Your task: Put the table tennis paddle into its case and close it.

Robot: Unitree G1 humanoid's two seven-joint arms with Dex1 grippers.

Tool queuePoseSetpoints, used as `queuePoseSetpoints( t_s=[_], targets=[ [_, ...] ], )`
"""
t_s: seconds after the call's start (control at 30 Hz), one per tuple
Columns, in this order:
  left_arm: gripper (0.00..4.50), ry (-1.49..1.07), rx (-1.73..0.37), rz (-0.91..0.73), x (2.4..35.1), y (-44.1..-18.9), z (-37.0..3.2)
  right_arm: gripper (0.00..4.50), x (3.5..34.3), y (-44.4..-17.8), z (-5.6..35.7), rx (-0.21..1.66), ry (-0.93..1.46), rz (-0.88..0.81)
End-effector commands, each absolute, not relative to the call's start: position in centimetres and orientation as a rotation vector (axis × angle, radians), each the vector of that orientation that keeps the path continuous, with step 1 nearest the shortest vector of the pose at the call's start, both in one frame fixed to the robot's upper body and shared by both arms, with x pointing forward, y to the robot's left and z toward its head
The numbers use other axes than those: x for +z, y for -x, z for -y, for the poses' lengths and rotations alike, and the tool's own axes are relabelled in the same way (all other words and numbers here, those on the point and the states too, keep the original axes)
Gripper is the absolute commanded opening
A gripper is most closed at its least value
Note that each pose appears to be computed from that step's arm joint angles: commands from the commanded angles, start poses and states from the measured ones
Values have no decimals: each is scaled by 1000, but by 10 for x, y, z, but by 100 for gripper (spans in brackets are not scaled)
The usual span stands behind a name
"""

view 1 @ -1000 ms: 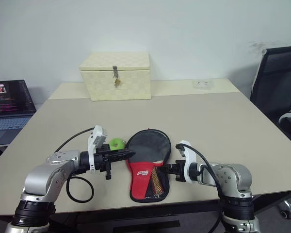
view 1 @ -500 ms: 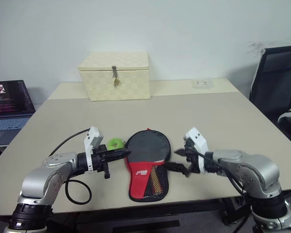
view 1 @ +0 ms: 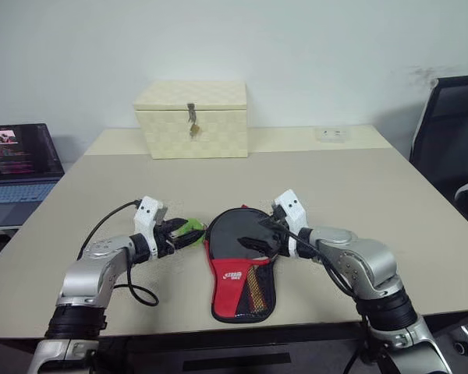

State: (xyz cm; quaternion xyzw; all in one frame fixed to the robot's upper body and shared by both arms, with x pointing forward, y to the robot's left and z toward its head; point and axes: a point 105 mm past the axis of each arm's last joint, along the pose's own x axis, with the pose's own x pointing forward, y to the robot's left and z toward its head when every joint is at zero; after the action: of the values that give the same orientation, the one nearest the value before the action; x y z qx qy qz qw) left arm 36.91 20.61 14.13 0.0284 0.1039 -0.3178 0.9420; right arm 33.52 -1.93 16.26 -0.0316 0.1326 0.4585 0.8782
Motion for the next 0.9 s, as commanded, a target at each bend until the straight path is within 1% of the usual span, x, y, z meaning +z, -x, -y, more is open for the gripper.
queuePoseSetpoints(
  t_s=[0.03, 0.17, 0.3, 0.37, 0.57, 0.77, 0.87, 0.9],
  targets=[
    [448, -72, -590, -193, 146, -380, -209, 450, 173, -321, 8, 1056, 126, -181],
    [448, -95, -503, -196, 143, -391, -218, 450, 170, -311, 3, 1121, 165, -153],
    [448, -89, -445, -237, 134, -400, -224, 450, 159, -315, 3, 1105, 206, -163],
    [448, -78, -452, -251, 131, -401, -221, 450, 157, -317, 2, 1092, 213, -162],
    [448, -63, -532, -335, 112, -410, -196, 450, 155, -320, -4, 1097, 243, -145],
    [448, -58, -564, -365, 103, -413, -188, 450, 158, -327, -14, 1102, 258, -109],
    [448, -58, -563, -369, 101, -414, -189, 450, 144, -335, -19, 1075, 244, -158],
    [431, -59, -561, -370, 100, -414, -189, 450, 136, -339, -19, 1054, 248, -186]
  ],
)
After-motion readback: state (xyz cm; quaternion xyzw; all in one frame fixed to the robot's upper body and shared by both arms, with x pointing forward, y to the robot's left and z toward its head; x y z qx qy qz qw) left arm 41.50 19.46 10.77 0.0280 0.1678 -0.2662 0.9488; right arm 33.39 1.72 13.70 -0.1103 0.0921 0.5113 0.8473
